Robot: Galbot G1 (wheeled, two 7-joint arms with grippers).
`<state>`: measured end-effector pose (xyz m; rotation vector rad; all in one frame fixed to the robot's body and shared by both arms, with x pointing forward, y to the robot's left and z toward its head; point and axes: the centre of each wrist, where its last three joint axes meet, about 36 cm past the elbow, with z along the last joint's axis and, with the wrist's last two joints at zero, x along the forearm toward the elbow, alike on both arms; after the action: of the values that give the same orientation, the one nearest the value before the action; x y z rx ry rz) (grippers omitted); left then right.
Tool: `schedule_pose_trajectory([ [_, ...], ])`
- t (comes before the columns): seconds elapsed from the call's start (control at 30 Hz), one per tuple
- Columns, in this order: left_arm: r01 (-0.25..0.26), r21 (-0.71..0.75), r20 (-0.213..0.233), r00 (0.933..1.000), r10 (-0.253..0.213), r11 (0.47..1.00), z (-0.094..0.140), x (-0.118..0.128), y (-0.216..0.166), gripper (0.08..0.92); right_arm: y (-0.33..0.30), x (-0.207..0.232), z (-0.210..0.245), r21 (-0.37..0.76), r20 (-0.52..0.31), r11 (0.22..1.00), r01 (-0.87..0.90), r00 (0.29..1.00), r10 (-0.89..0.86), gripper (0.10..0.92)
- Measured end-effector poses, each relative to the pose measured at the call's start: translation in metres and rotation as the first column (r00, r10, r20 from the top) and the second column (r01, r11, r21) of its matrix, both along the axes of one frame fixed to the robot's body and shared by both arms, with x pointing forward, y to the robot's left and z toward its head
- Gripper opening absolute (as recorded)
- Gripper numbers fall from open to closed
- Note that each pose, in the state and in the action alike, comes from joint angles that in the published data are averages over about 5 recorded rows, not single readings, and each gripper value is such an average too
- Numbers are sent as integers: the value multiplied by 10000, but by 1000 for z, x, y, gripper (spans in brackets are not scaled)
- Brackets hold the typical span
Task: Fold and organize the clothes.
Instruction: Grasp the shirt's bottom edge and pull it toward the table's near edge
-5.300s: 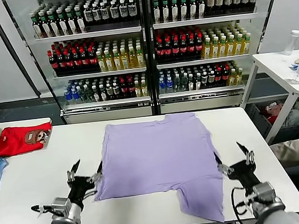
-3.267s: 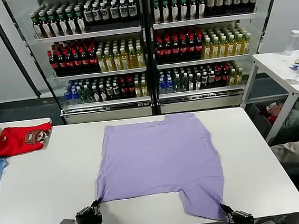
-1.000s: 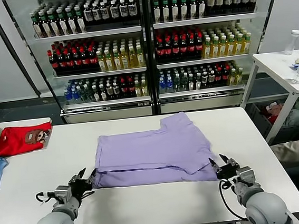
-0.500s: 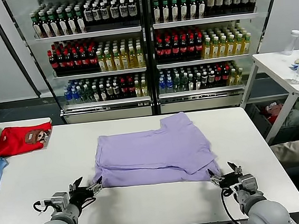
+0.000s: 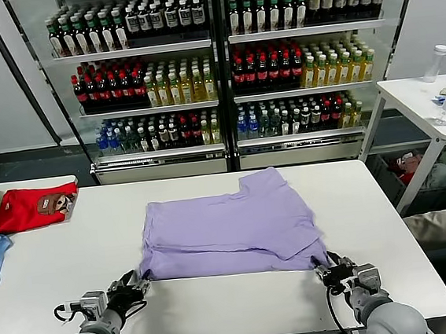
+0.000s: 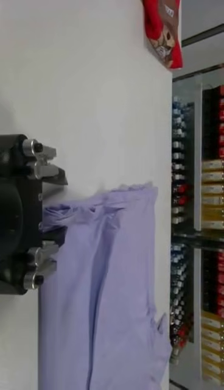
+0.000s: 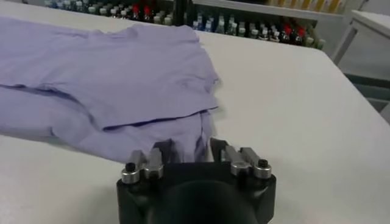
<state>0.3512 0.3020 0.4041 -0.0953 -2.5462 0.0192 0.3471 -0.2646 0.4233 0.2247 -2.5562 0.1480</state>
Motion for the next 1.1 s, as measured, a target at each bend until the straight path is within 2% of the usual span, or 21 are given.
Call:
schedule_pose_trajectory([
  [0.2, 84, -132, -45, 10000, -85, 9999, -1, -1, -4, 256, -1, -4, 4, 58, 9, 10000, -34, 10000, 34, 148],
  [0.4, 109, -68, -34, 9999, -110, 9999, 5, -10, -5, 109, -5, -24, 25, 100, 239, 9999, -124, 9996, 121, 121],
  [0.63, 272, 285, 103, 9996, -275, 9992, 29, -43, -3, 95, -3, -67, 51, 153, 238, 9996, -257, 9994, 254, 121],
  [0.83, 462, 743, -179, 9988, -450, 9962, 40, -72, 4, 95, 3, -100, 60, 79, -118, 9990, -435, 9990, 436, 128],
  [1.0, 619, 1235, -411, 9975, -572, 9904, 43, -85, 9, 113, 6, -112, 71, -41, -59, 9986, -536, 9985, 536, 238],
  [1.1, 584, 1503, -339, 9980, -539, 9869, 48, -87, 14, 180, 6, -114, 82, -70, 227, 9983, -583, 9980, 585, 325],
])
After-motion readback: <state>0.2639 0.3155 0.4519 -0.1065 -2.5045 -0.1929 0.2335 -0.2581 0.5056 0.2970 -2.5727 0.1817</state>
